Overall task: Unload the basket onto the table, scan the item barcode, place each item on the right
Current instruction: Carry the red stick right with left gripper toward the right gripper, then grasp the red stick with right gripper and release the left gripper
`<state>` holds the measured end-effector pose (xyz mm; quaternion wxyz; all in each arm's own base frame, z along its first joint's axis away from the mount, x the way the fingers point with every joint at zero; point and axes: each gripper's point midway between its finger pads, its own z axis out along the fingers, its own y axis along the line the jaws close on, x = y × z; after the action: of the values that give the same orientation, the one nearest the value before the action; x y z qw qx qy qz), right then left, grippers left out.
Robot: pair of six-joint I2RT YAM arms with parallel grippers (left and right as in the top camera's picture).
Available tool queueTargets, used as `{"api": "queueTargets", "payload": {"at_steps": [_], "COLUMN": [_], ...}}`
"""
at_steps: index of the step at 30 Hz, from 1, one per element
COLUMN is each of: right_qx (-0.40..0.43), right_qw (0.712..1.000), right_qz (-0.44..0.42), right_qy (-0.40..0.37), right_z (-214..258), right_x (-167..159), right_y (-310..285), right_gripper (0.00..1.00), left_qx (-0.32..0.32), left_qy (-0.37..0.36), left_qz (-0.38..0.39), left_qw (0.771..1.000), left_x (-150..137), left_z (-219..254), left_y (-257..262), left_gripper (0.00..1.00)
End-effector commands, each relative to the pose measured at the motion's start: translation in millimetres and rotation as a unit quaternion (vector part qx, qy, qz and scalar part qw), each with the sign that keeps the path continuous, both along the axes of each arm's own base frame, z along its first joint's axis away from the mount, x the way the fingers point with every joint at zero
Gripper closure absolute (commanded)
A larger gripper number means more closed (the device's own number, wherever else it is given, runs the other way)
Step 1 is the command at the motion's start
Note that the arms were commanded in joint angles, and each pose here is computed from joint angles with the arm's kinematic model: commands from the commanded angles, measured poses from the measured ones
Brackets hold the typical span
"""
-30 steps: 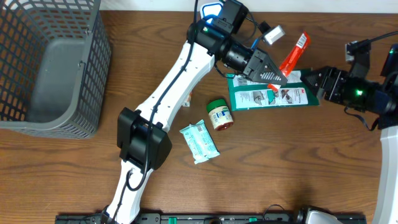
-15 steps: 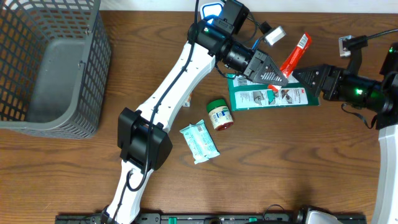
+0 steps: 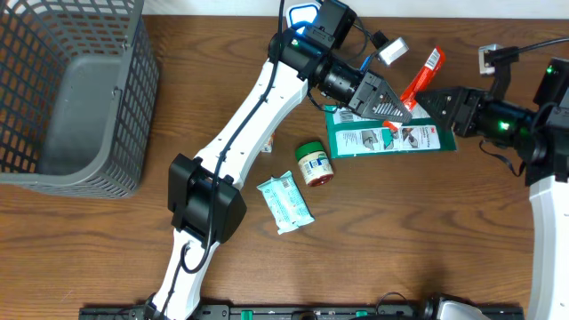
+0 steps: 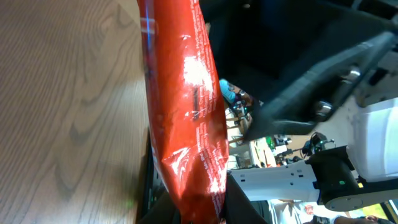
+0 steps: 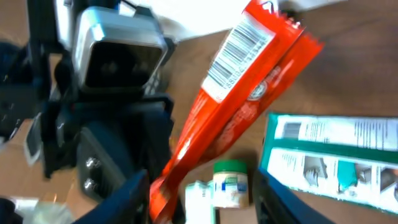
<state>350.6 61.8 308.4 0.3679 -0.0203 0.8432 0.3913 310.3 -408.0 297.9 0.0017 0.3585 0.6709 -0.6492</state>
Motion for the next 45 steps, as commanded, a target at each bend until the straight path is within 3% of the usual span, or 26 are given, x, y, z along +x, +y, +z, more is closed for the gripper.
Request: {"api": "queueTargets", "payload": {"at_steps": [1, 4, 7, 9, 11, 14, 25, 35, 37, 41, 42, 43, 45], "right_qx": [0.023, 0.022, 0.021, 0.021, 0.021, 0.023, 0.012, 0.018, 0.019, 0.019, 0.021, 0.022, 0.022], "right_qw": [1.0, 1.0, 1.0, 1.0, 1.0, 1.0, 1.0, 1.0, 1.0, 1.0, 0.999, 0.999, 0.999], "right_qz": [-0.002, -0.002, -0.002, -0.002, -0.002, 0.003, 0.011, 0.005, 0.004, 0.005, 0.008, 0.01, 0.011], "right_qy": [0.017, 0.012, 0.008, 0.008, 0.008, 0.011, 0.006, -0.01, -0.013, -0.023, -0.027, -0.031, -0.032], "right_z": [-7, -6, -5, -5, -5, -5, -6, -15, -16, -13, -11, -10, -9], "right_x": [2, 3, 4, 4, 4, 3, 5, 15, 17, 18, 18, 18, 18], "right_y": [4, 4, 4, 4, 4, 9, 22, 22, 22, 22, 23, 23, 23], "right_gripper": [0.57, 0.68, 0.71, 0.65, 0.5, 0.44, 0.45, 0.64, 0.71, 0.98, 0.99, 0.99, 0.99], "left_qx": [-0.007, -0.007, -0.008, -0.011, -0.011, -0.011, -0.011, -0.017, -0.018, -0.022, -0.021, -0.017, 0.008], "left_qy": [-0.005, -0.006, -0.008, -0.012, -0.012, -0.013, -0.012, -0.024, -0.026, -0.034, -0.037, -0.041, -0.057], "left_qz": [-0.005, -0.005, -0.006, -0.007, -0.006, -0.006, -0.007, -0.009, -0.009, -0.01, -0.009, -0.006, 0.01], "left_qw": [1.0, 1.0, 1.0, 1.0, 1.0, 1.0, 1.0, 1.0, 0.999, 0.999, 0.999, 0.999, 0.998], "left_x": [-1, -1, 0, -1, 0, 0, 0, -1, 0, 0, 0, 1, 8], "left_z": [-2, -2, -2, -2, -2, -2, -2, -2, -2, -3, -3, -5, -15], "left_y": [-1, -1, -1, -1, -1, -1, -1, -1, -1, -1, -1, -1, -2], "left_gripper": [0.93, 0.93, 0.93, 0.93, 0.93, 0.93, 0.93, 0.93, 0.93, 0.92, 0.93, 0.9, 0.62]}}
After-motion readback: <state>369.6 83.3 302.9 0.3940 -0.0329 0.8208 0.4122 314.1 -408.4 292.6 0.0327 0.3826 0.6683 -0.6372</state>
